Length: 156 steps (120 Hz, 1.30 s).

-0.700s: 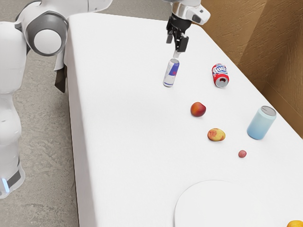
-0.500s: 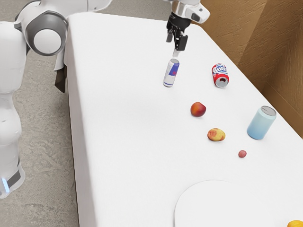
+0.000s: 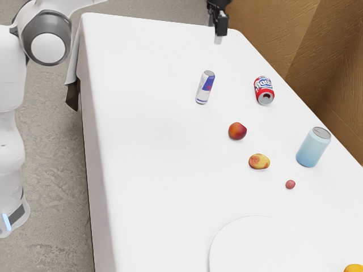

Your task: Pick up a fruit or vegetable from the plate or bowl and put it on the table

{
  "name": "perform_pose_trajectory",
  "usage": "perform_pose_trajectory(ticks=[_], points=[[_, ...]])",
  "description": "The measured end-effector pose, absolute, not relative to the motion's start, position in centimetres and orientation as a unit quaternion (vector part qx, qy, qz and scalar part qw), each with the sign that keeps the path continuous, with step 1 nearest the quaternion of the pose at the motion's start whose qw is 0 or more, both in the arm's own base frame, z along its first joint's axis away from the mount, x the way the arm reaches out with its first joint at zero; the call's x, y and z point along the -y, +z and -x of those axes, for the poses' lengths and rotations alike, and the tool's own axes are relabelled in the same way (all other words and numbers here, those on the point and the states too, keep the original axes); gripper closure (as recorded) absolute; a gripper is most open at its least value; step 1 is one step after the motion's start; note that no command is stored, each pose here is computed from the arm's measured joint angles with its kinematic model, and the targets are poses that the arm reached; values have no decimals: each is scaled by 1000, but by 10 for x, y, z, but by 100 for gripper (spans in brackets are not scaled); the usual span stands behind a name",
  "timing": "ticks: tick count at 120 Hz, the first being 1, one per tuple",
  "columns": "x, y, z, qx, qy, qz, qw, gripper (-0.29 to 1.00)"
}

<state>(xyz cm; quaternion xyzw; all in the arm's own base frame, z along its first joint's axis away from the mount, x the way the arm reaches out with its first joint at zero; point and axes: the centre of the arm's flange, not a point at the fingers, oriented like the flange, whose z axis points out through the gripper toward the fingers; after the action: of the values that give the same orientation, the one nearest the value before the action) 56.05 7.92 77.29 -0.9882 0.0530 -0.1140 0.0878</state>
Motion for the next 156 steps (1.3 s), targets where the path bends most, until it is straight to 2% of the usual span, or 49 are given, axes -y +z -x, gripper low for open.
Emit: perform_pose_trajectory(ticks=[24,46,57,72,78,94,119,141,156], points=[[-74,771,-563,-70,-111,987,90,0],[-46,742,-577,-102,-82,988,82,0],[23,694,-596,-148,-41,986,68,0],[73,607,-639,-171,6,984,46,0],[89,596,-647,-178,0,983,45,0],[93,605,-663,-181,-42,981,49,0],[70,572,-753,-193,-128,972,32,0],[50,514,-781,-208,-131,969,26,0],[54,482,-793,-224,-134,965,5,0]])
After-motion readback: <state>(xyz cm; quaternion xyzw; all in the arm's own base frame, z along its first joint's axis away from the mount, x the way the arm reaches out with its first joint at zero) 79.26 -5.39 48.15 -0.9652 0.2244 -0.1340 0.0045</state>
